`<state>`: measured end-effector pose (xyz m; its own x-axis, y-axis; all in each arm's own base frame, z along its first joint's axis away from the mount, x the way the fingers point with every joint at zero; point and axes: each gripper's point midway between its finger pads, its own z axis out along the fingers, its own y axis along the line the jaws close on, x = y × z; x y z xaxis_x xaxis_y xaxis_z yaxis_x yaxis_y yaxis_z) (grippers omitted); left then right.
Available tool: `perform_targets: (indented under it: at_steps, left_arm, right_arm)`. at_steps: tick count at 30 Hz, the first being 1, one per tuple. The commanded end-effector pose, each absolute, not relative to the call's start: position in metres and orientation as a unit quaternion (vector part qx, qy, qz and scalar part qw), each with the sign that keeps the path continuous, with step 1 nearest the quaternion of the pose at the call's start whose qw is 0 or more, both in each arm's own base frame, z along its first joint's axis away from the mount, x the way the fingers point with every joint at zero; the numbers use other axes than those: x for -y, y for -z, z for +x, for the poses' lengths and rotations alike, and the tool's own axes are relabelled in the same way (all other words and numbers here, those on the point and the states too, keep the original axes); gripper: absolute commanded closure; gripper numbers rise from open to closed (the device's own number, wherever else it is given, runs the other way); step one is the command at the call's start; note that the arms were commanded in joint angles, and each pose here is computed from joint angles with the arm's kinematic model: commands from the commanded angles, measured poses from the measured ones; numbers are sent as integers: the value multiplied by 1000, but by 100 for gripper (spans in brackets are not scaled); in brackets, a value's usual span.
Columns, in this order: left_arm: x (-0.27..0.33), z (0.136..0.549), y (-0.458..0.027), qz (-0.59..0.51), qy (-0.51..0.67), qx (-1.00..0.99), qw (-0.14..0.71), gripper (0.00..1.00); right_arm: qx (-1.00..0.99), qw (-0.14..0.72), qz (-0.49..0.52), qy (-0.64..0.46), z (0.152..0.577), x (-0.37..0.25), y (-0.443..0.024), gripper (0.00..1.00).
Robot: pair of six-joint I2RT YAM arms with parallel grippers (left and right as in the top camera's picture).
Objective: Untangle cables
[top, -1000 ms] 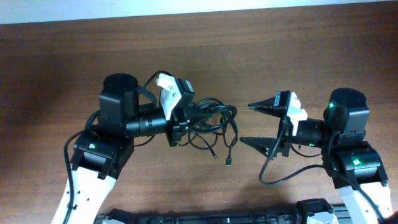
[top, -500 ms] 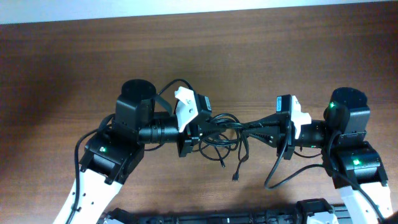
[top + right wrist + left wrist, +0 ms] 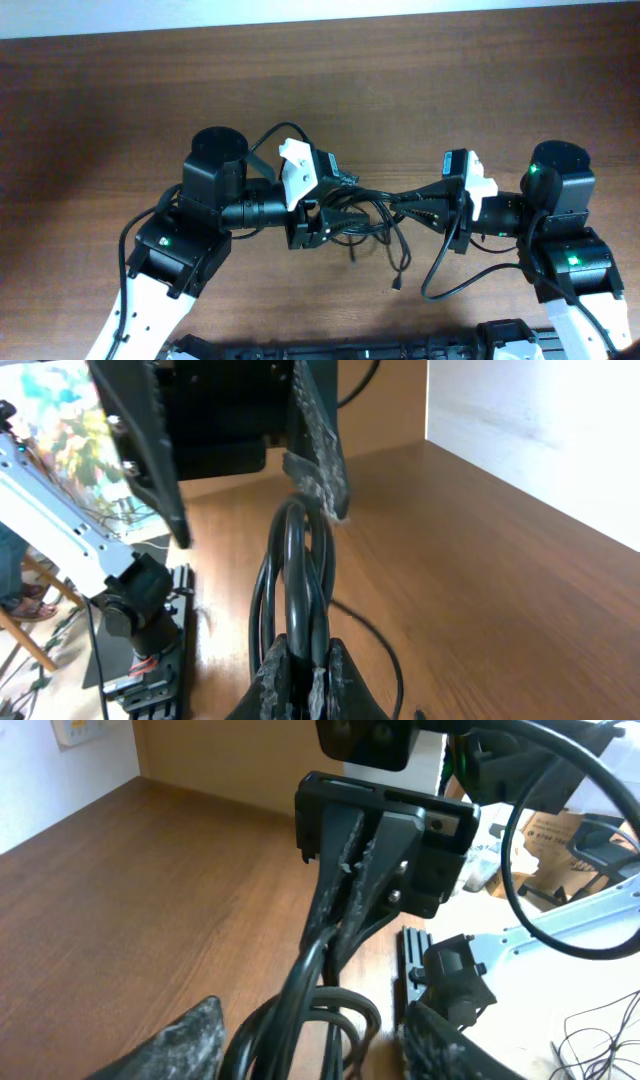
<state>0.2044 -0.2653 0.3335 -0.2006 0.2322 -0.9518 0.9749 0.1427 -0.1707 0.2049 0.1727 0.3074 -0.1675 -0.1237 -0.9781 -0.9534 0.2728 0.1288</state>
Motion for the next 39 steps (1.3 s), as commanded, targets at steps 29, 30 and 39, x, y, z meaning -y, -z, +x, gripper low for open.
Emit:
perform_targets:
  at_steps: [29, 30, 39]
  left_arm:
    - [213, 243, -360, 304, 505, -706, 393, 6]
    - [212, 248, -360, 280, 507, -717, 389, 7]
    - [203, 270, -354, 81, 540, -777, 314, 9]
  right_arm:
    - [-597, 554, -403, -417, 225, -171, -358, 96]
    - [-599, 559, -393, -417, 228, -170, -362, 96]
    - [-662, 587, -246, -397, 271, -148, -372, 96]
